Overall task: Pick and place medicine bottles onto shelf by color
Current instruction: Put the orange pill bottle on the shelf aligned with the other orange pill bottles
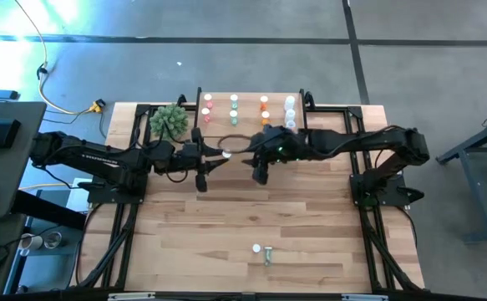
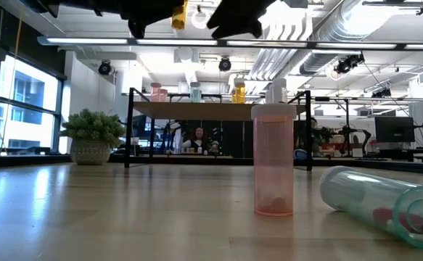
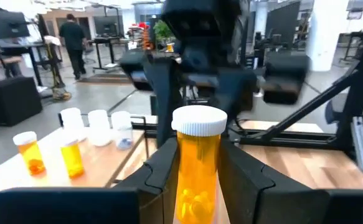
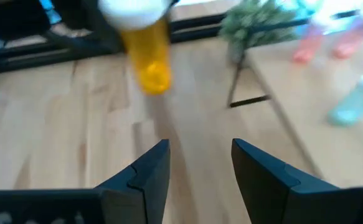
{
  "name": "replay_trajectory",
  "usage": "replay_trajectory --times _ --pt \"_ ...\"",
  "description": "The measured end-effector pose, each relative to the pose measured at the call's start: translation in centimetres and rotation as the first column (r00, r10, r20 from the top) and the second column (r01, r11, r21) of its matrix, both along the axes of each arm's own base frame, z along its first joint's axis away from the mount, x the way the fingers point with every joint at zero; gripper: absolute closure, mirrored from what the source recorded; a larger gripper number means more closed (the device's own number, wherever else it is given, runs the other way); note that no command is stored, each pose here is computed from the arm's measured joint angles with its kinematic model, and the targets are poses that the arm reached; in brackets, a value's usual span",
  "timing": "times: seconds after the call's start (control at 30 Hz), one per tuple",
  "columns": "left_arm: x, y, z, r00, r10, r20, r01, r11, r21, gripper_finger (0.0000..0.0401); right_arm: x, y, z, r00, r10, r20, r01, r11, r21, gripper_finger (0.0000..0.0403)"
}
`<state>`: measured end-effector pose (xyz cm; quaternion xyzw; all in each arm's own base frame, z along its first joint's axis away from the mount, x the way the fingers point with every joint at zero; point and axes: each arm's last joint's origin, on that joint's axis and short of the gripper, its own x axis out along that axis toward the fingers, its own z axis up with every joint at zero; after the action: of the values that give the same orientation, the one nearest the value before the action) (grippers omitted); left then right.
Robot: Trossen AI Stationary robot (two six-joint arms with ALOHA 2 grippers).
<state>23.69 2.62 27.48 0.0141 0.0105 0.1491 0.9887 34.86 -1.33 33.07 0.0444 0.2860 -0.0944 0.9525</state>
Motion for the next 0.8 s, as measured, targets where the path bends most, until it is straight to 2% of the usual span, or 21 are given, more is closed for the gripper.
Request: replay_trajectory --times 0.3,0.53,0.8 --pt "-0.3 1.7 -0.1 0.997 0.078 -0.012 -0.078 0.997 0.01 0.0313 -2.2 -2.1 3.5 0.993 -0.011 0.12 0.029 0.989 -0.147 0.024" --pt "-0.6 3.2 -0.4 0.991 0.12 -0.052 -0.119 0.993 0.028 0.0314 -3.0 -3.4 5.1 0.982 0.01 0.188 0.039 0.966 -0.256 0.024" --pt "0.1 3.7 -1.8 0.988 0.098 -0.119 -0.099 0.995 -0.008 0.0314 -3.6 -4.8 8.4 0.976 0.011 0.22 0.054 0.955 -0.291 0.024"
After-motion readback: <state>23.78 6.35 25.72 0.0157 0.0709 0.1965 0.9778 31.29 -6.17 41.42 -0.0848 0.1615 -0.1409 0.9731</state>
